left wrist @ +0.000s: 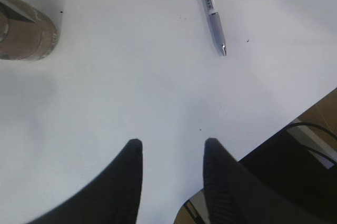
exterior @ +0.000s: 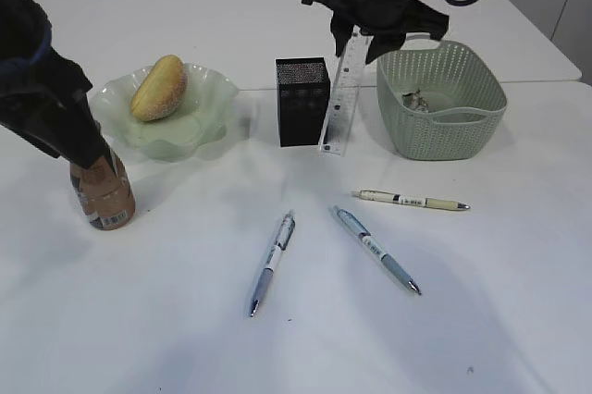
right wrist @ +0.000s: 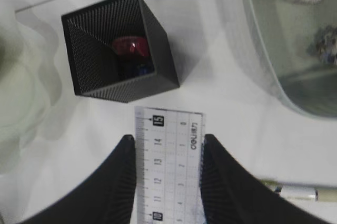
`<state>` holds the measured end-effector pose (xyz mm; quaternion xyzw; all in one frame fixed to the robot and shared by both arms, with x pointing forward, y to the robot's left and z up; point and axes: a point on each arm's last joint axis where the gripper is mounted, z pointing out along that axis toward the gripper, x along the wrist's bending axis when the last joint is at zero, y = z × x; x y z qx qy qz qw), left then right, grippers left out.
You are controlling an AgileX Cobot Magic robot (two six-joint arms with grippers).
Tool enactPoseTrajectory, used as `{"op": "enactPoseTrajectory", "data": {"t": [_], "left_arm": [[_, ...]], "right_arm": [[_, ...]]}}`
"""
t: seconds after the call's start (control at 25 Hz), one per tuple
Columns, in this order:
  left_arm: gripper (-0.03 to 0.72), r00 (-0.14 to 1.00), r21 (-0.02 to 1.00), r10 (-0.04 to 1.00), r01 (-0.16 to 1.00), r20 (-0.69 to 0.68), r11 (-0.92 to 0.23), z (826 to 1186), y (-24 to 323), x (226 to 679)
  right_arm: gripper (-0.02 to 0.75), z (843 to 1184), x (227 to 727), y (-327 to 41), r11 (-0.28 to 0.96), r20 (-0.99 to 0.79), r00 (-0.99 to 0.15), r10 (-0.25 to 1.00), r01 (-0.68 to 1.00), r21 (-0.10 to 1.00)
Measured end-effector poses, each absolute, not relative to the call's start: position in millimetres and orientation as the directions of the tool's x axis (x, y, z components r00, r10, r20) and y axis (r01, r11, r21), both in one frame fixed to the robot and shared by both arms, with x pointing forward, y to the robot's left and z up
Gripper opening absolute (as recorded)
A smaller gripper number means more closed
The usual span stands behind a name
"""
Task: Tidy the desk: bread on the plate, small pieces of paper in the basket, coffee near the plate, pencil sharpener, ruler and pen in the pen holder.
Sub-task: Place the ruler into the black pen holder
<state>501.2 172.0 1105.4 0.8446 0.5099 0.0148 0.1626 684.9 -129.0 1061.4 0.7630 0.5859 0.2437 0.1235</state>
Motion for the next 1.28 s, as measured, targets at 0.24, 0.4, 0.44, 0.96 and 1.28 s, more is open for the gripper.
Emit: {"op": "enactPoseTrajectory", "data": {"t": [0.24, 0.4, 0.44, 0.96, 1.28], "left_arm": [[0.268, 0.48, 0.29, 0.866, 0.856, -0.141, -0.427, 1105.4, 172.0, 501.2], [0.268, 0.48, 0.29, 0.866, 0.856, -0.141, -0.427, 1105.4, 172.0, 501.2], [0.268, 0.48, 0.29, 0.866, 0.856, -0.141, -0.427, 1105.4, 172.0, 501.2], [0.268, 0.48, 0.291, 0.866, 0.856, -0.141, -0.427, 1105.5, 171.9, 501.4], [0.268, 0.479, 0.293, 0.866, 0.856, -0.14, -0.426, 1105.5, 171.9, 501.5]], "right_arm": [[0.296, 1073.8, 694.2, -134.9, -0.218, 0.163, 0.148, 0.975, 0.767, 0.604], [0.296, 1079.0, 700.1, -133.2, -0.203, 0.179, 0.11, 0.978, 0.717, 0.667], [0.296, 1080.4, 701.5, -132.3, -0.201, 0.187, 0.098, 0.978, 0.703, 0.682], [0.296, 1099.4, 717.1, -122.8, 0.218, -0.116, -0.247, 0.962, 0.439, 0.872], [0.296, 1112.1, 722.3, -115.9, 0.213, -0.129, -0.292, 0.948, 0.278, 0.937]]}}
